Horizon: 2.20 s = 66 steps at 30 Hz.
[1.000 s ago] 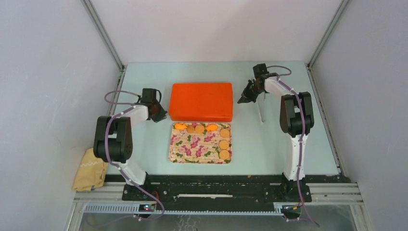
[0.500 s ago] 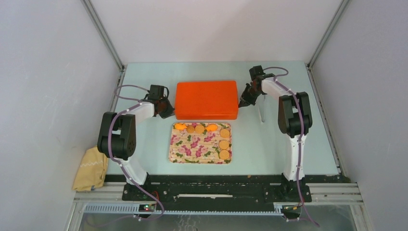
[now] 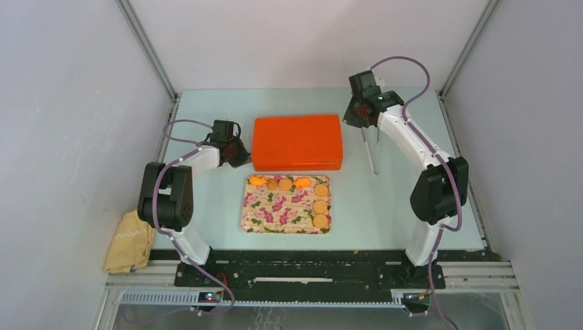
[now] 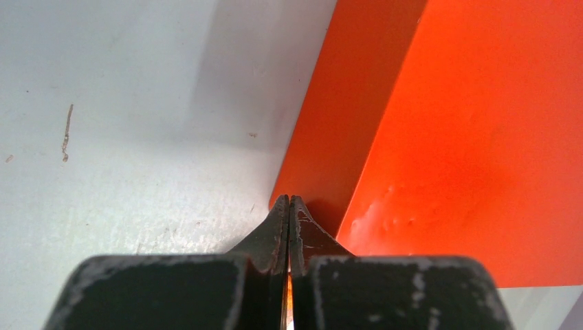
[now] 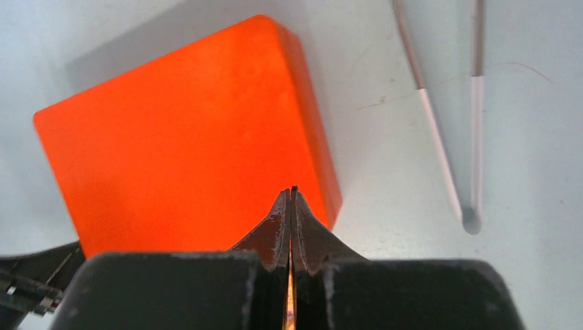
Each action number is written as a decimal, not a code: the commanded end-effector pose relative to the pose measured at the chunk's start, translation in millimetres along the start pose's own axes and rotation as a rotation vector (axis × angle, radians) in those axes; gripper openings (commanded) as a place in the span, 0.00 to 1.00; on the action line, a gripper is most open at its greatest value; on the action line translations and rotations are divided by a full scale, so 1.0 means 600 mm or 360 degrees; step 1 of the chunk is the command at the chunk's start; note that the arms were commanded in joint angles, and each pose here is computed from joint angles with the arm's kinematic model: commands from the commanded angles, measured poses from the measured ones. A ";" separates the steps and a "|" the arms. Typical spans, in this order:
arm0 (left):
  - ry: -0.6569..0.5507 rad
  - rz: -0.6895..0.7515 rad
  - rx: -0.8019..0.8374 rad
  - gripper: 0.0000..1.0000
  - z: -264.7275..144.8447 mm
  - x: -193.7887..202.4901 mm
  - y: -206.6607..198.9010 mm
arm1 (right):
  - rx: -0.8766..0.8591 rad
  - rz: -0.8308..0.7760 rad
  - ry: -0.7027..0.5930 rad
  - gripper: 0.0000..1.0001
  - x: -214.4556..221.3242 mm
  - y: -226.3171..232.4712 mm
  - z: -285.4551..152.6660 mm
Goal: Pack the cookies
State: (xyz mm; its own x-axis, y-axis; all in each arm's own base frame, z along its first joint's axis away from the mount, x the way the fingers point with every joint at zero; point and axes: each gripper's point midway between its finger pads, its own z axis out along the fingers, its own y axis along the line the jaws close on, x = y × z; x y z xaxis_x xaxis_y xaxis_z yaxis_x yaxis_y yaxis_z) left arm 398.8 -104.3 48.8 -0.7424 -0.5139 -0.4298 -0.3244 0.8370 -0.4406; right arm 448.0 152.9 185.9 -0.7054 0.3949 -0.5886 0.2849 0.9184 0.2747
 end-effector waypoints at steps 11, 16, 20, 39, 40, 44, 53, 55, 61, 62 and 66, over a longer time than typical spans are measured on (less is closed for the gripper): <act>-0.0072 0.0071 0.0163 0.00 -0.026 -0.023 -0.048 | 0.0045 -0.0241 0.0438 0.00 0.182 -0.006 0.074; -0.0127 0.0083 0.0153 0.00 -0.049 -0.037 -0.052 | 0.0110 -0.0221 0.0542 0.00 0.216 -0.039 0.090; -0.0256 0.0107 0.0150 0.00 -0.103 -0.062 -0.060 | 0.0084 -0.0220 0.0521 0.00 0.203 -0.029 0.084; 0.0044 0.0180 0.0302 0.00 -0.032 0.045 -0.111 | -0.0034 -0.0254 0.0195 0.00 -0.004 0.074 0.071; 0.0064 0.0181 0.0285 0.00 -0.021 0.052 -0.105 | -0.0038 -0.0247 0.0183 0.00 -0.013 0.077 0.076; 0.0111 0.0182 0.0256 0.00 0.004 0.065 -0.095 | -0.0029 -0.0202 0.0239 0.00 -0.007 0.066 0.124; 0.0128 0.0204 0.0244 0.00 0.009 0.073 -0.092 | 0.0014 -0.0140 0.0551 0.00 0.074 0.024 0.250; 0.0120 0.0213 0.0245 0.00 0.006 0.072 -0.092 | 0.0007 -0.0136 0.0555 0.00 0.080 0.023 0.256; 0.0065 0.0239 0.0329 0.00 -0.016 0.059 -0.114 | -0.0241 -0.0167 0.0302 0.00 0.027 0.072 0.200; 0.0033 0.0252 0.0357 0.00 -0.027 0.053 -0.122 | -0.0292 -0.0186 0.0227 0.00 0.009 0.086 0.180; -0.0184 0.0387 0.0447 0.00 -0.094 0.022 -0.161 | -0.0291 -0.0308 -0.0023 0.00 -0.022 0.098 0.109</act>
State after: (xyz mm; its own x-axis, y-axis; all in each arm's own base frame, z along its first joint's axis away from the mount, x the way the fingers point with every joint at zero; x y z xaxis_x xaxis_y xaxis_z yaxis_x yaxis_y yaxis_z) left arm 400.6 -182.7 89.7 -0.7624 -0.4005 -0.5083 -0.0582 0.8247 -0.5625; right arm 516.9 198.1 93.5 -0.8393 0.2831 -0.4642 0.1338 0.9350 0.3283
